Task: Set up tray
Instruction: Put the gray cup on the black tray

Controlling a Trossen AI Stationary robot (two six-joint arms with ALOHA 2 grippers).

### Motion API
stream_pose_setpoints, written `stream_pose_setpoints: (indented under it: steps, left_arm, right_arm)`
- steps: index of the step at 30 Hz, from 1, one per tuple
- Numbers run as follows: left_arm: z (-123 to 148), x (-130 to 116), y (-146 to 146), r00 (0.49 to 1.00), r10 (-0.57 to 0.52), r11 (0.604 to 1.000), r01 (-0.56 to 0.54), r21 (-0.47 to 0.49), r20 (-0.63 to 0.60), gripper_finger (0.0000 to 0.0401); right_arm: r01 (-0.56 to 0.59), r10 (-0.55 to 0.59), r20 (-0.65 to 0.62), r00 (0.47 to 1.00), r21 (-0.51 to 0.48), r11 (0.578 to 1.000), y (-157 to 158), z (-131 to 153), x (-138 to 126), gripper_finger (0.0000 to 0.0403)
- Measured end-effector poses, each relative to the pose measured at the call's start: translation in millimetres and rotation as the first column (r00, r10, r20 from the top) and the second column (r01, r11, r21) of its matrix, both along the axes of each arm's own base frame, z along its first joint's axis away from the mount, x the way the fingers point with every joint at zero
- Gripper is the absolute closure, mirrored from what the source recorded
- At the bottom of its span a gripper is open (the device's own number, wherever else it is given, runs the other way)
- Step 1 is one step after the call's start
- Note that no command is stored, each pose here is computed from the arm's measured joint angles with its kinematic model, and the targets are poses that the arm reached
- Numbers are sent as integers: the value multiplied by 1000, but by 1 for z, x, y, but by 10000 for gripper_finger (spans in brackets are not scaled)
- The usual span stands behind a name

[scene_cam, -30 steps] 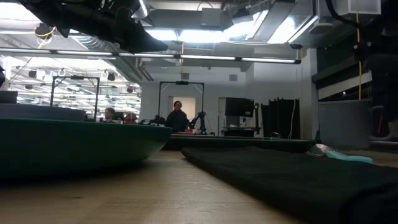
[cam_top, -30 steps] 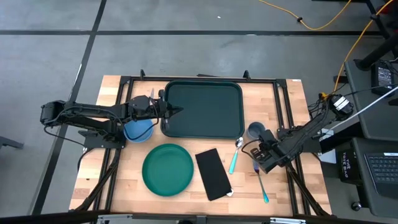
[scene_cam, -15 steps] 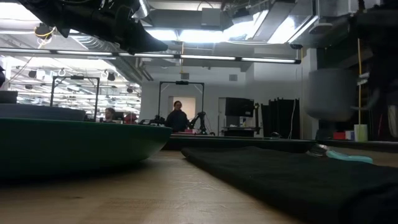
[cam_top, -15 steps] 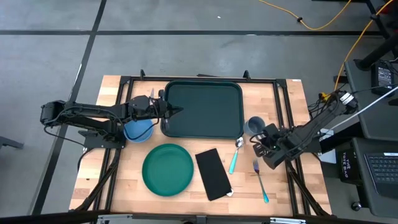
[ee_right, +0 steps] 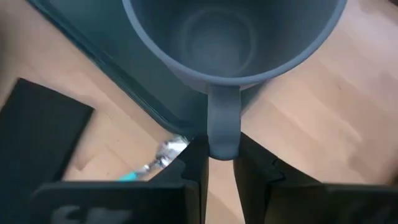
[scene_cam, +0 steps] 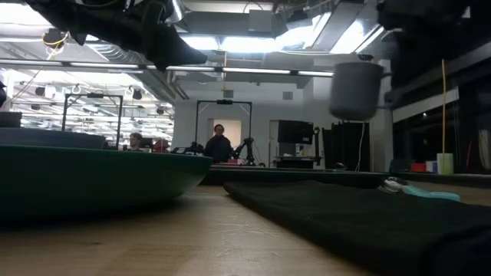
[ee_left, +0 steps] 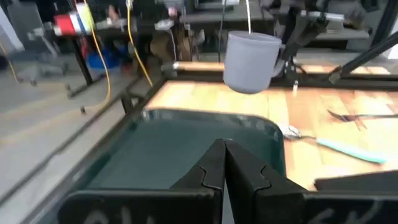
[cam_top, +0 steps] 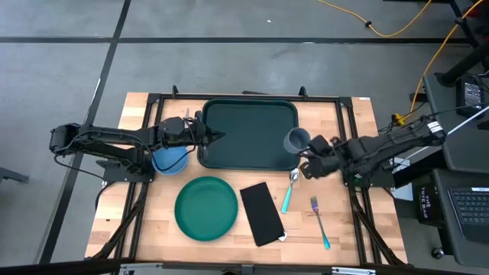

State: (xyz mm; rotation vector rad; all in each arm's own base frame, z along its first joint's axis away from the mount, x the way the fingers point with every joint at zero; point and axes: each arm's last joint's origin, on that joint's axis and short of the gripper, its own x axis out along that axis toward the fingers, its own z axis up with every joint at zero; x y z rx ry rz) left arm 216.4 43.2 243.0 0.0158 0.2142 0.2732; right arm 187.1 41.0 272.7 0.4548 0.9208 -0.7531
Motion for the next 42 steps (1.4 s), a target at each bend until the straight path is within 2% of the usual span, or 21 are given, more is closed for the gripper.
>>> stream_pose_setpoints:
  steps: [4,6,11,17,21,26,29,36,40,42]
  left_arm:
    - [19,7,0,993,19,1000,-21,-18,-113,398]
    - [27,14,-1,983,31,1000,-30,6,-183,398]
    - [40,39,-9,958,-15,996,39,77,-288,398]
    - [47,71,-16,942,-60,984,111,137,-329,397]
    - [51,87,-22,925,-40,963,136,232,-379,390]
    - [48,98,-34,904,24,918,150,367,-428,361]
    - [44,100,-42,893,41,900,162,405,-448,334]
    - [45,101,-54,897,34,890,174,421,-442,272]
    - [45,100,-56,897,27,890,179,419,-441,258]
    - [45,101,-56,906,30,909,151,389,-422,256]
  right_arm:
    - [-87,87,19,996,-12,996,-19,3,13,343]
    - [-121,122,20,992,-33,992,-28,4,18,343]
    - [-198,199,9,980,-70,978,-48,6,25,342]
    - [-332,330,-35,943,-44,942,-60,-1,36,342]
    - [-369,365,-86,927,-46,928,-64,-7,42,342]
    - [-411,403,-123,907,-47,911,-66,-15,49,342]
    - [-437,427,-131,894,-53,898,-67,-16,52,342]
    - [-460,452,-94,887,-98,882,-69,3,60,342]
    - [-473,466,-81,881,-119,873,-69,10,63,342]
    - [-486,478,-93,874,-119,866,-69,9,66,342]
